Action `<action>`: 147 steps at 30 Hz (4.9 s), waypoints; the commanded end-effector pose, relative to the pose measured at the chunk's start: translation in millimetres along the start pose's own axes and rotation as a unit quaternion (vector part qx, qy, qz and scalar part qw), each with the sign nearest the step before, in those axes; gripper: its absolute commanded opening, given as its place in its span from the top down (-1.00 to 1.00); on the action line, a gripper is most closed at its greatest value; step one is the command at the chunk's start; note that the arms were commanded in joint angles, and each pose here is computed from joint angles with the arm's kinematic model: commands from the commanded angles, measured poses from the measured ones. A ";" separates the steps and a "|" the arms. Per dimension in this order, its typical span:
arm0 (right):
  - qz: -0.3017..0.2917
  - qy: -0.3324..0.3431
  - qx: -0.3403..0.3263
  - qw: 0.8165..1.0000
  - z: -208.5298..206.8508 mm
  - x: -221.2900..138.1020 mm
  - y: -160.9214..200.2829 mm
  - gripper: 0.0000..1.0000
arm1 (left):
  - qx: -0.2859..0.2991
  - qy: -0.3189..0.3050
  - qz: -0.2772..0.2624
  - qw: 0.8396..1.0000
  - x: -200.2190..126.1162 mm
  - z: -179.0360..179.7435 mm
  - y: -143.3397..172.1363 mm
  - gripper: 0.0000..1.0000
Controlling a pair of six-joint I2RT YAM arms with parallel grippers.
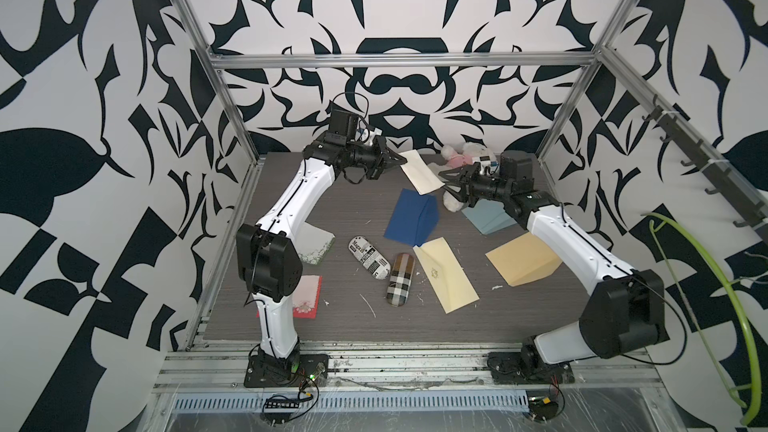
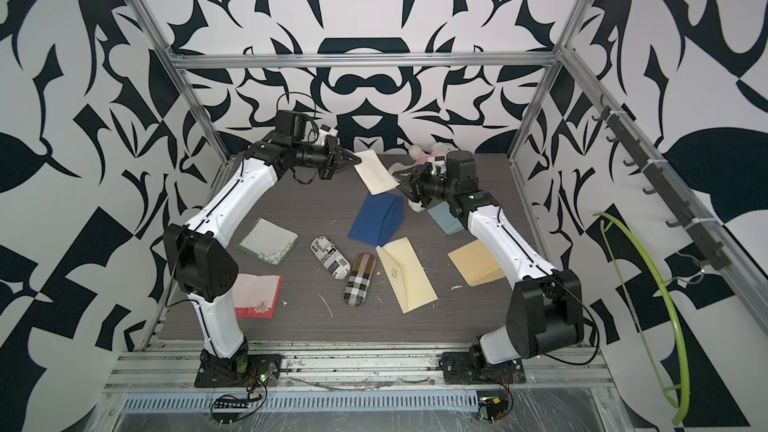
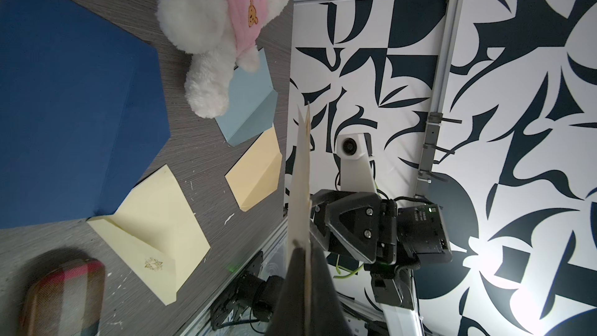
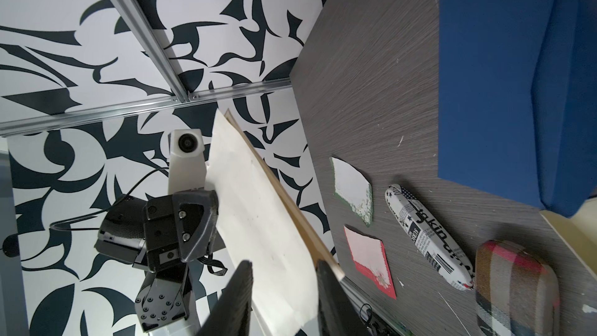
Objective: Take the letter paper out of the envelope
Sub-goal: Unfold the letter paper.
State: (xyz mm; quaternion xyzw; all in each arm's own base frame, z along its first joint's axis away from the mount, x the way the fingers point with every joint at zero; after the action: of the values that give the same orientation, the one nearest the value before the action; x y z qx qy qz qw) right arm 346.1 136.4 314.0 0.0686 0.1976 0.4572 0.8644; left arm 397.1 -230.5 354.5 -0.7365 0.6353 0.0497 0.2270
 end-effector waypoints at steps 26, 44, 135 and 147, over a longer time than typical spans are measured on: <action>0.023 -0.069 -0.013 0.997 23.8 5.8 22.7 0.40 | -0.027 0.028 -0.012 0.999 16.1 10.4 -1.6 1.00; 0.029 -0.082 -0.019 0.996 31.4 23.1 26.5 0.56 | -0.043 0.046 -0.020 0.998 22.7 9.1 2.4 1.00; 0.206 -0.049 -0.339 0.917 65.5 26.3 50.6 0.45 | 0.280 0.059 -0.003 0.958 -31.3 -24.6 29.4 0.94; 0.105 0.016 -0.334 0.936 62.2 23.6 52.0 1.00 | 0.274 -0.029 -0.034 0.961 -32.3 -16.6 32.7 0.74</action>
State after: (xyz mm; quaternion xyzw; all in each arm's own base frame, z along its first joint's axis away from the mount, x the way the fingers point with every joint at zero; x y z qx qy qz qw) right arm 353.5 193.9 360.2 -0.1745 0.0433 0.6238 0.7606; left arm 360.3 -214.3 372.1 -0.6594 0.6119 -0.1398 0.4138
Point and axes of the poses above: each gripper's point midway between its finger pads, its own x axis out along the fingers, its own z axis along the line the jaws close on, y = z × x, the point moved 9 cm from there along -x, back along the fingers, and after that the axes turned 13 degrees about x, right-handed, at the moved point
